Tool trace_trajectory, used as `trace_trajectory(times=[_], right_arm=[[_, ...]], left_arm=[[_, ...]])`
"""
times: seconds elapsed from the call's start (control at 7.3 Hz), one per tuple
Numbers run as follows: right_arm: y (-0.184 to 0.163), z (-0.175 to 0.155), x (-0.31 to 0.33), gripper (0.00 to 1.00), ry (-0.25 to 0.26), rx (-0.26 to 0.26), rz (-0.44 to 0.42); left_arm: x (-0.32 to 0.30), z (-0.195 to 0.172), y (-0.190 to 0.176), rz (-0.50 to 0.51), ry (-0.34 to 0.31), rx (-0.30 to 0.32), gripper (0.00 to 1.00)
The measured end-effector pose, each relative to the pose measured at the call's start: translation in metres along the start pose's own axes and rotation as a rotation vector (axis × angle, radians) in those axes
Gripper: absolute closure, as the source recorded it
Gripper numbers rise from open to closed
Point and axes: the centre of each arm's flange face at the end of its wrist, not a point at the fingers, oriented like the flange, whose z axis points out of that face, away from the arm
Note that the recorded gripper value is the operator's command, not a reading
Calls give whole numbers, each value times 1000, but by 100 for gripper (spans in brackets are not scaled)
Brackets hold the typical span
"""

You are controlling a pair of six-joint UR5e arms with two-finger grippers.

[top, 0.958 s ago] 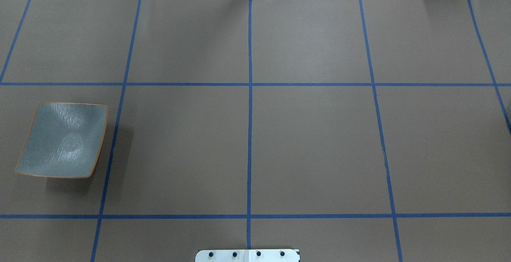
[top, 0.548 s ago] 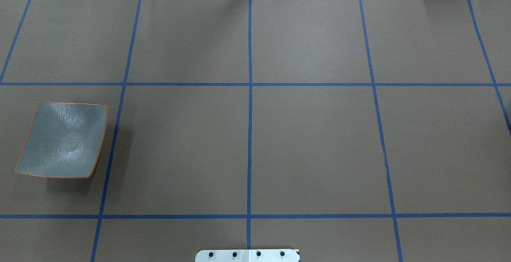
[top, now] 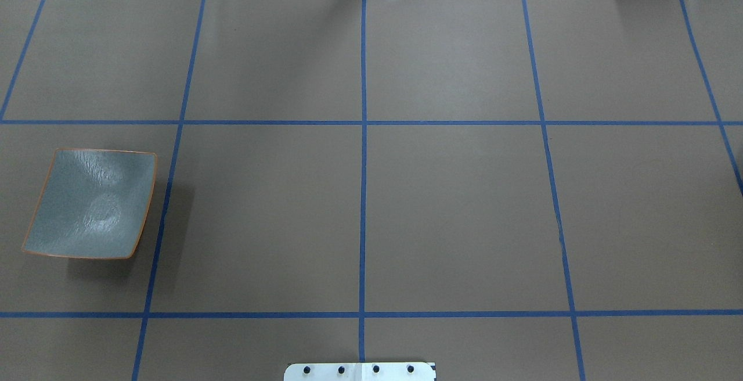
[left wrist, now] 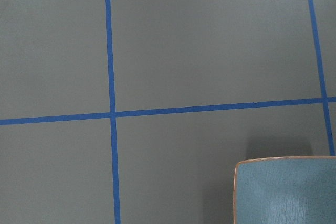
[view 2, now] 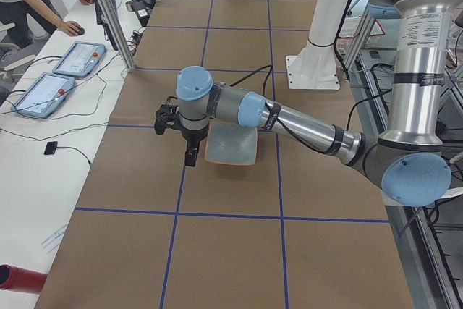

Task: Transfer all bananas from basket to plate

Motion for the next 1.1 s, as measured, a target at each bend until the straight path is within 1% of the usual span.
trace_trajectory(times=[0.27,0.68,0.96,1.1], right_arm=[[-12,-17,-4,100,-19,25,25],[-30,-52,-22,100,-19,66,31],[-54,-78,-55,100,-26,74,46],[-72,-83,-80,100,-54,83,73]], left_arm=[[2,1,1,-2,29,-5,0],[3,1,2,-4,47,-9,1],[8,0,0,-23,77,-11,1],[16,-2,-4,-52,102,-11,0]])
